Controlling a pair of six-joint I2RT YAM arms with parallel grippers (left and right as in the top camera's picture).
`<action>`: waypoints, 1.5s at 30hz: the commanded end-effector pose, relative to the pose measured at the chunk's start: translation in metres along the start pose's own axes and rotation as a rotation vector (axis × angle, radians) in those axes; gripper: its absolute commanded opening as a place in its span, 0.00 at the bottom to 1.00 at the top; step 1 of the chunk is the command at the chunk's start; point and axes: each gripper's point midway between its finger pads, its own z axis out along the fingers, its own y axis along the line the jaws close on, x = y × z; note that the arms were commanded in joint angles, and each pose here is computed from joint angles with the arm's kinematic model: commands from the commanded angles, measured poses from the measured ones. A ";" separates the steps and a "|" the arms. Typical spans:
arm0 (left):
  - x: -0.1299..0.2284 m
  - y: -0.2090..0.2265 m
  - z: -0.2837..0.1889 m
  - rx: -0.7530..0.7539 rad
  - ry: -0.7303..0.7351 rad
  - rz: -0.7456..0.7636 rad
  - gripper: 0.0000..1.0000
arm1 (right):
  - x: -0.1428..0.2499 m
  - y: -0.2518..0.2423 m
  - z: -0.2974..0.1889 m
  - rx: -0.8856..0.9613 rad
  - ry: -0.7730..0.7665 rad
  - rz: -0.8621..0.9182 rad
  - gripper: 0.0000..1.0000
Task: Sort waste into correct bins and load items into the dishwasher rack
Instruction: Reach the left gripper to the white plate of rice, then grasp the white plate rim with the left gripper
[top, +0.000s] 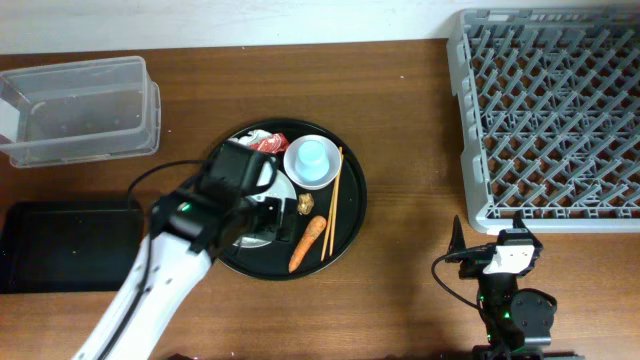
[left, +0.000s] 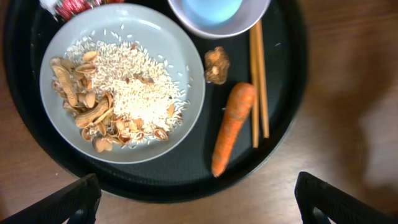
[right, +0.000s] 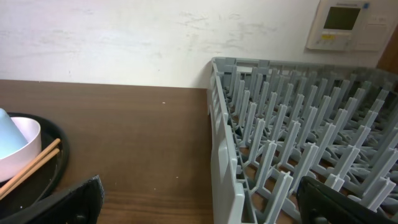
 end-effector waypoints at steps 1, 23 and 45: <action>0.001 0.008 0.026 -0.078 0.072 -0.015 0.99 | 0.003 0.000 0.000 0.004 0.005 0.008 0.98; 0.007 -0.002 0.136 -0.235 0.191 0.135 0.55 | 0.003 0.000 0.000 0.004 0.005 0.008 0.98; 0.013 -0.004 0.163 -0.260 0.188 0.166 0.43 | 0.003 0.000 0.000 0.004 0.005 0.008 0.98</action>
